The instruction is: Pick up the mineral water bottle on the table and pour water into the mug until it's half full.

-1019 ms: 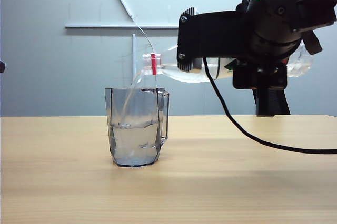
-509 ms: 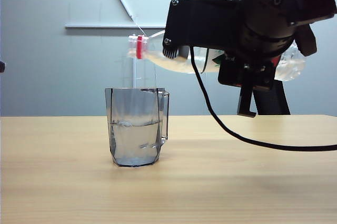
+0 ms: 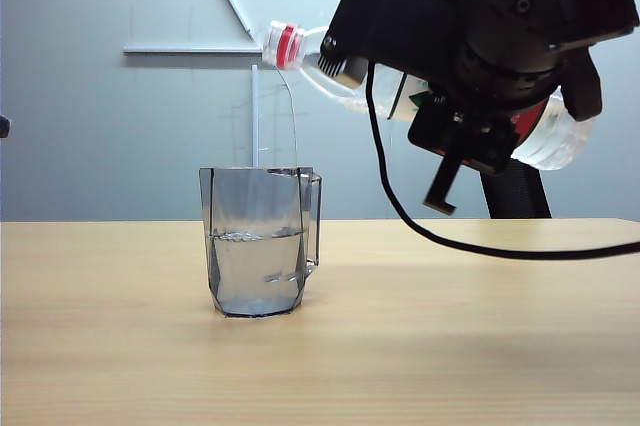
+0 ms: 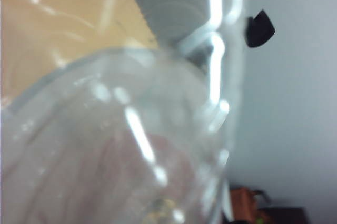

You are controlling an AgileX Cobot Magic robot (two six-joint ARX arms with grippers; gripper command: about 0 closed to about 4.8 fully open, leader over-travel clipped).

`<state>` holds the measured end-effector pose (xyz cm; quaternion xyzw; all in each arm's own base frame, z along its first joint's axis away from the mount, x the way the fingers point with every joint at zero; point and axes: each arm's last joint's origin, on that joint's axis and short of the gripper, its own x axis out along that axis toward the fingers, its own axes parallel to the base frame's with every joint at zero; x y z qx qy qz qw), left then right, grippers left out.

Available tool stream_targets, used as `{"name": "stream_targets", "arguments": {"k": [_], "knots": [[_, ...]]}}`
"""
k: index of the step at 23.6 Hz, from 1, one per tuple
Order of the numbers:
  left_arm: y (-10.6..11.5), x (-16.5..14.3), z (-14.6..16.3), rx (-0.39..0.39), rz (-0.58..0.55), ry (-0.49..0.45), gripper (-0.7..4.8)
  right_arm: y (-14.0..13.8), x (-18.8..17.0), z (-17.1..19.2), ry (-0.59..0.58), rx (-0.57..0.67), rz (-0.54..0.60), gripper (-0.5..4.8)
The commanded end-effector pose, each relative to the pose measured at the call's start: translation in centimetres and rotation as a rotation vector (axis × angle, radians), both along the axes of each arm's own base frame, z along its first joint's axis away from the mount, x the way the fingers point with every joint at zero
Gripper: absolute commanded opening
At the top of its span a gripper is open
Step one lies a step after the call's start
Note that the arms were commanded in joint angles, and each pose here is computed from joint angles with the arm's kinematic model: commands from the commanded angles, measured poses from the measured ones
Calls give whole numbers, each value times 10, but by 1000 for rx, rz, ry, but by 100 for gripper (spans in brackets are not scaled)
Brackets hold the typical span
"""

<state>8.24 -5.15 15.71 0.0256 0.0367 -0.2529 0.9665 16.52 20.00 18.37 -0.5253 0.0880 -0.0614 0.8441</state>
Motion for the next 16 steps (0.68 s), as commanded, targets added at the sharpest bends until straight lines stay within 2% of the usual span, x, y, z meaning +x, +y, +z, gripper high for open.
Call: {"name": "stream_targets", "arguments": {"k": [1,9,11,16], "knots": [[0,0,2,-10,-2,-10,-2,0,-1,5,-56,197,-21,206],[0,0,2,-11,-1,-10,-2,-1,-9,-4,-90,492,-4,197],[0,0,2,-10,-1,-10,-2,-2,-10,-8,-89,635,17,197],[0,0,2,-10,-1,-10,-2,-1,-10,-9,-61,800,79,197]]}}
